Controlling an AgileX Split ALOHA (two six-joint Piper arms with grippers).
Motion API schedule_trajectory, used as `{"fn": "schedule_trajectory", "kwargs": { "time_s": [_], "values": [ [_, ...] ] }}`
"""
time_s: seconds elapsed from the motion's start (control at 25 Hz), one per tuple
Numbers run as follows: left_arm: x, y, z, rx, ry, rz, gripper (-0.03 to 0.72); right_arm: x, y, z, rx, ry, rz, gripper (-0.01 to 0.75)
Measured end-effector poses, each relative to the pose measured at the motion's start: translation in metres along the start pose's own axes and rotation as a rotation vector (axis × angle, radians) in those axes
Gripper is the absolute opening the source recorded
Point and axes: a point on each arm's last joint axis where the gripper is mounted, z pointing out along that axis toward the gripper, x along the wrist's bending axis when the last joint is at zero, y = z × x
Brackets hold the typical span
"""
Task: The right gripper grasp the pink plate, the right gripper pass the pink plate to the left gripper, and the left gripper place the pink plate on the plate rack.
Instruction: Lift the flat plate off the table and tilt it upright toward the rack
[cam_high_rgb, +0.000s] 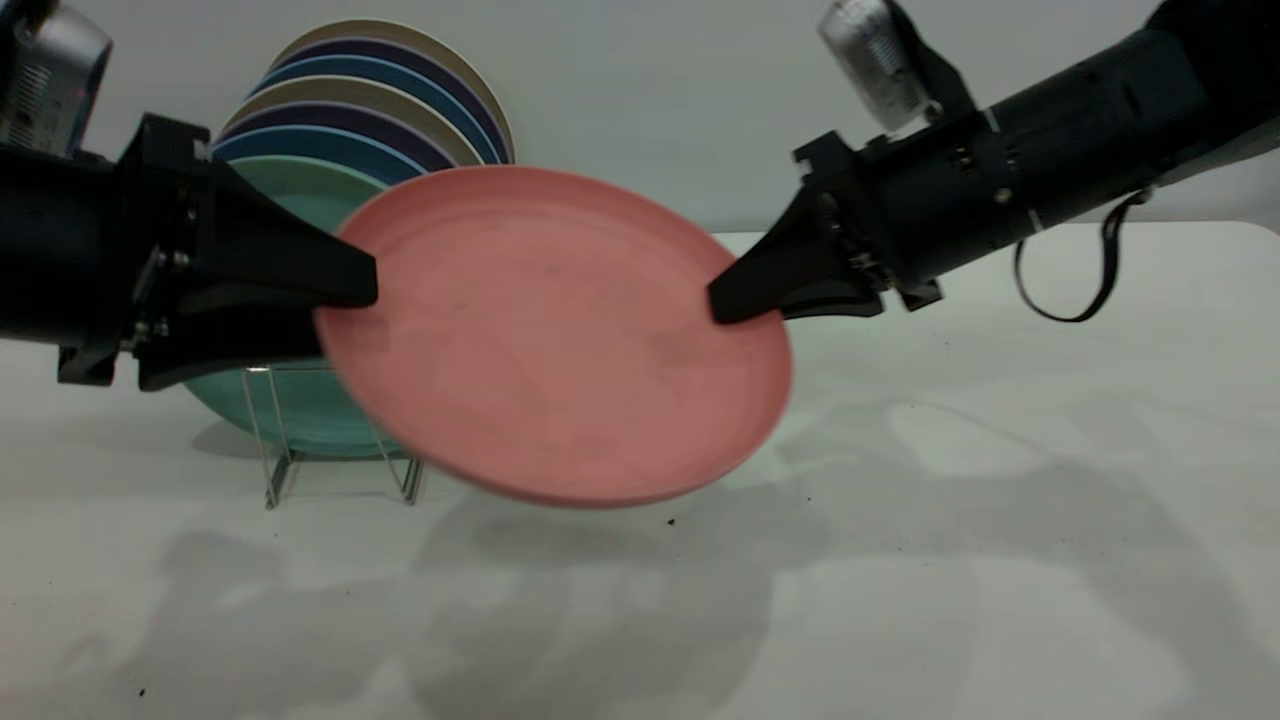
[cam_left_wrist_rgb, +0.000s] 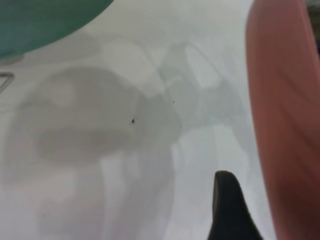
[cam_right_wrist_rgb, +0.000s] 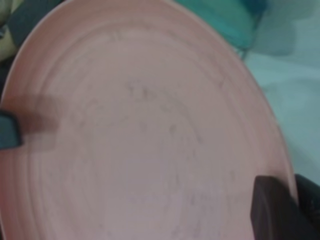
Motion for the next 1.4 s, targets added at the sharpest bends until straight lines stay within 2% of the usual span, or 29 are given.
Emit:
{"fn": "schedule_trajectory", "kwargs": {
  "time_s": [0.2, 0.28, 0.36, 0.48, 0.52, 0.64, 0.72, 1.0, 1.04, 1.12, 1.24, 1.4],
  "values": [
    [0.001, -0.001, 0.001, 0.003, 0.001, -0.006, 0.45, 0.02, -0.004, 0.02, 0.016, 0.044, -0.027, 0.013],
    [0.001, 0.0, 0.001, 0.002, 0.001, -0.007, 0.417, 0.027, -0.004, 0.025, 0.01, 0.061, -0.04, 0.013],
    [0.001, 0.0, 0.001, 0.002, -0.001, -0.006, 0.344, 0.029, -0.003, 0.027, -0.003, 0.063, -0.048, 0.017],
    [0.001, -0.001, 0.001, 0.003, -0.003, -0.008, 0.155, 0.03, -0.001, 0.027, -0.021, 0.065, -0.041, 0.028],
    [0.002, 0.0, 0.001, 0.001, 0.008, -0.009, 0.124, 0.03, -0.001, 0.027, -0.026, 0.067, -0.039, 0.035],
    [0.003, 0.0, 0.001, 0.002, 0.01, -0.01, 0.125, 0.03, -0.001, 0.027, -0.029, 0.067, -0.04, 0.072],
    [0.003, 0.0, 0.002, 0.005, 0.002, -0.001, 0.125, 0.031, 0.0, 0.027, -0.034, 0.073, -0.034, 0.129],
    [0.002, -0.001, 0.002, 0.007, 0.0, 0.042, 0.125, 0.02, 0.005, 0.007, -0.062, 0.131, 0.003, 0.485],
    [0.002, -0.001, 0.002, 0.007, 0.0, 0.048, 0.125, 0.016, 0.006, 0.001, -0.065, 0.141, 0.011, 0.511],
    [0.002, -0.001, 0.002, 0.007, 0.0, 0.053, 0.125, 0.006, 0.008, -0.015, -0.066, 0.158, 0.04, 0.541],
    [0.003, 0.0, 0.002, 0.006, 0.01, 0.056, 0.125, -0.015, 0.007, -0.042, -0.061, 0.152, 0.09, 0.547],
    [0.004, 0.0, 0.002, 0.013, 0.023, 0.065, 0.125, -0.043, 0.002, -0.077, -0.049, 0.089, 0.156, 0.537]
  ]
}}
